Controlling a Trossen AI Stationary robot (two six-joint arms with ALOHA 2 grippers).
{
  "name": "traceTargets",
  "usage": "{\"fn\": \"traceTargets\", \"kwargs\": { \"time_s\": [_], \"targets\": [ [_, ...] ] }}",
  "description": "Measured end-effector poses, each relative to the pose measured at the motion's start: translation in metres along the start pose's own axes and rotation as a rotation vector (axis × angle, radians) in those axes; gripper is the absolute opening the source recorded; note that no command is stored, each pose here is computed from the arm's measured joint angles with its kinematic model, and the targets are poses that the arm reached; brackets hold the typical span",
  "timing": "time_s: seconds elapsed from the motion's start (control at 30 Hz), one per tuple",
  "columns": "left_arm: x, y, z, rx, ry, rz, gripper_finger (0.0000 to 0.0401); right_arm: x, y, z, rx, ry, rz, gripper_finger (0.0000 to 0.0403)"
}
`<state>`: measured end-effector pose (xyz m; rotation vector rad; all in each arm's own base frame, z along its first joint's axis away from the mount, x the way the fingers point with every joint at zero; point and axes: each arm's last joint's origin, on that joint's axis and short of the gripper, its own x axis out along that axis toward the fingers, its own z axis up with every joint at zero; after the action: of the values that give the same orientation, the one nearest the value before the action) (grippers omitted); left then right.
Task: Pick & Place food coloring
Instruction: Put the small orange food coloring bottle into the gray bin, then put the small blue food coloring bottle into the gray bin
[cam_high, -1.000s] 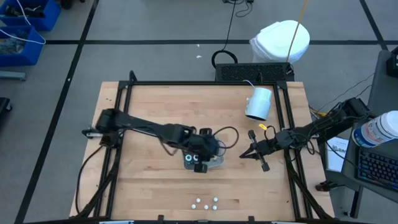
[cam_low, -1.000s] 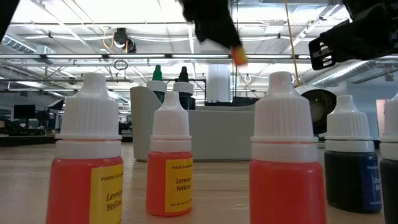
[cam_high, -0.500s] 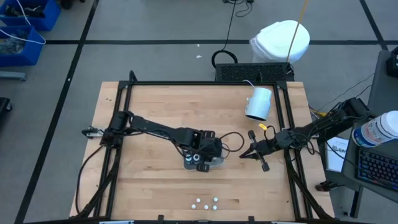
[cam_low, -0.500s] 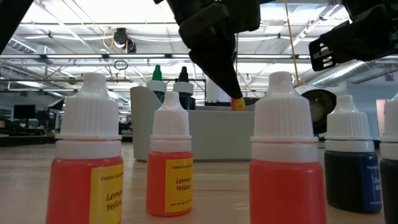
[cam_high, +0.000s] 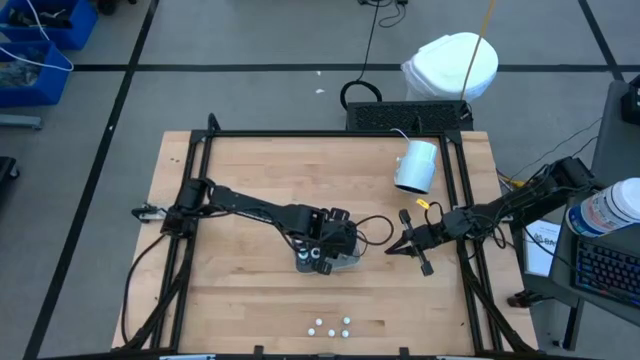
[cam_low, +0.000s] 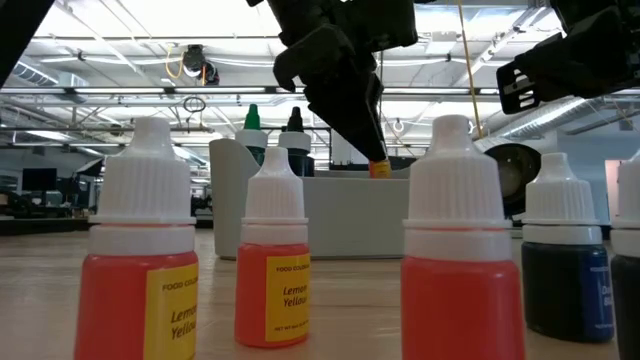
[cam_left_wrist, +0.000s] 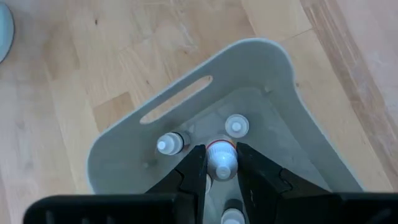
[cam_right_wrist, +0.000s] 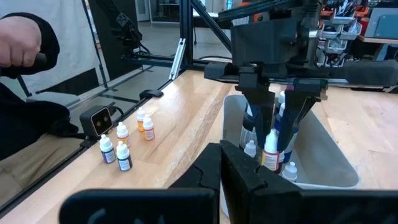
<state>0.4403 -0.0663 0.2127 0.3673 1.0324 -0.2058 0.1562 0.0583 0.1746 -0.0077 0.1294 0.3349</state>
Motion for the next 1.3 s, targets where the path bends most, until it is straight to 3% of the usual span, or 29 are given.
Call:
{"fn": "traceTargets", "kwargs": {
  "time_s": [0.33, 0.7, 1.0, 1.17, 1.3],
  "targets": [
    [0.020, -0.008, -0.003, 0.030, 0.034, -0.019, 0.0081, 0.000, 0.000, 0.000, -0.002, 0.002, 0.000, 0.0000],
    [0.020, -0.009, -0.006, 0.016, 0.063, -0.029, 0.0084, 0.000, 0.000, -0.001, -0.002, 0.005, -0.003, 0.0000],
    [0.018, -0.007, -0.004, 0.010, 0.066, -0.021, 0.0131, 0.000, 0.000, -0.001, 0.019, 0.013, -0.003, 0.0000],
    [-0.008, 0.000, 0.016, 0.039, 0.050, -0.015, 0.0155, 0.000, 0.000, -0.001, 0.012, 0.013, -0.004, 0.0000],
    [-0.068, -0.001, 0.036, 0.071, 0.046, -0.030, 0.0163, 0.000, 0.000, -0.002, -0.002, 0.013, -0.003, 0.0000]
  ]
}}
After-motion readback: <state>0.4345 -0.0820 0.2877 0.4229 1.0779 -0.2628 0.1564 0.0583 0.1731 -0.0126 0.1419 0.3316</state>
